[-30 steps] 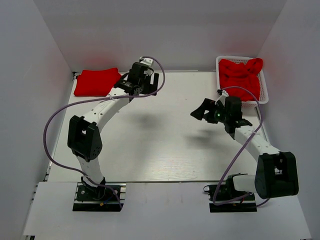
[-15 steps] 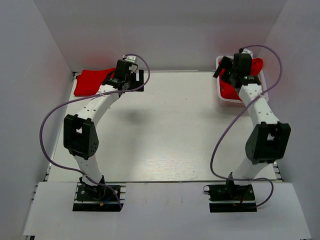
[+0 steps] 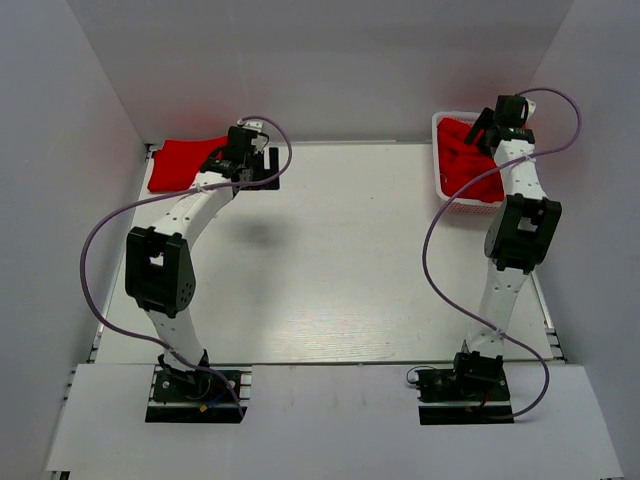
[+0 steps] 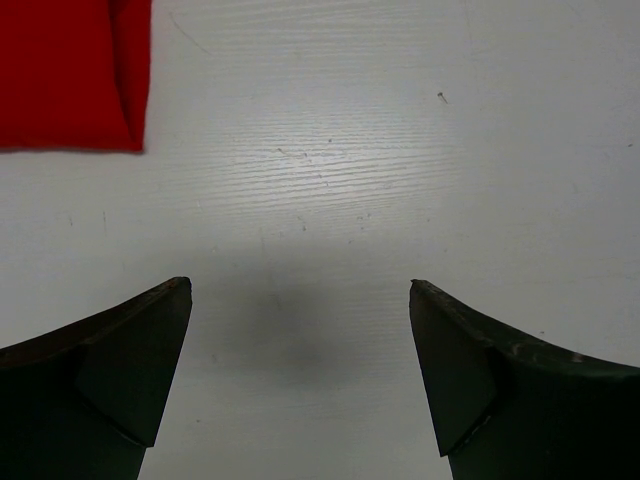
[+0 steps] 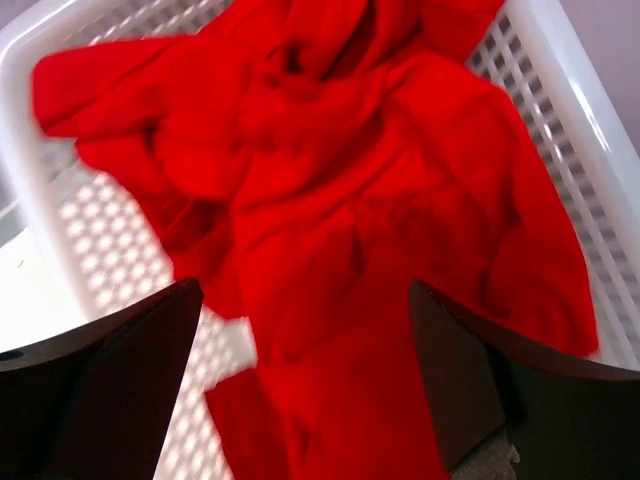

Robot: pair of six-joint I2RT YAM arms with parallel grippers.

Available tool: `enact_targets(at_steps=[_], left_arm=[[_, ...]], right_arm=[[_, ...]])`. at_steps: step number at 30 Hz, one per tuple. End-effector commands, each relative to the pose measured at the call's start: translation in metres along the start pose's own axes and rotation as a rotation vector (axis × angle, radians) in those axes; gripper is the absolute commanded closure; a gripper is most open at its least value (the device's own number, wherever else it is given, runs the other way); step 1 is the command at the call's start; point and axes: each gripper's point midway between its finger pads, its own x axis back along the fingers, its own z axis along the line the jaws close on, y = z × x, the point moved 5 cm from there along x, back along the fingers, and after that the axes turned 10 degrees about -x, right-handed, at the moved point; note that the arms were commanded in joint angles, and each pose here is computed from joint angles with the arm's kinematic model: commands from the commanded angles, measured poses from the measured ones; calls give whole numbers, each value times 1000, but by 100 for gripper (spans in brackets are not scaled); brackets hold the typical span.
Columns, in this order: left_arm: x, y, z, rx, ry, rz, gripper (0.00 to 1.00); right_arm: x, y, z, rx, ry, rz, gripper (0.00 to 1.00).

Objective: Fold and stack the t-shirts
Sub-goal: Grab crumpled tshirt from bin with the right arm

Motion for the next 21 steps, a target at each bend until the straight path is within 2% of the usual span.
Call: enact_targets(at_steps=[1, 3, 5, 6, 10, 11, 13, 14, 15, 19, 21], left_arm=[[-1, 9, 4, 14, -1, -8, 0], [-4, 7, 7, 18, -4, 2, 0], [-6, 6, 5, 17, -13, 11, 0], [-8, 4, 5, 16, -13, 26, 0], [-10, 0, 9, 30, -6, 51, 0], [-10, 0, 9, 30, -6, 51, 0], [-12, -2, 7, 30, -15, 50, 0], [-10, -2, 6, 40, -27, 50, 0], [-10, 0, 6, 41, -27, 39, 0], [-10, 2, -3, 62, -87, 15, 0], [-8, 3, -4, 63, -98, 2, 0]], right_arm=[[-21, 37, 12, -14, 86, -172, 11], [-46, 29, 4, -10, 79, -172, 11], [-56, 35, 10, -11, 120, -200, 15], [-73, 24, 3, -13, 108, -177, 17], [-91, 25, 4, -35, 146, -223, 37], [-92, 34, 7, -42, 168, -268, 51], [-90, 42, 9, -17, 186, -305, 71], [-83, 55, 14, -16, 207, -348, 88], [-80, 59, 14, -5, 207, -362, 100], [-51, 80, 26, 30, 254, -398, 100], [-22, 97, 34, 56, 276, -429, 100]])
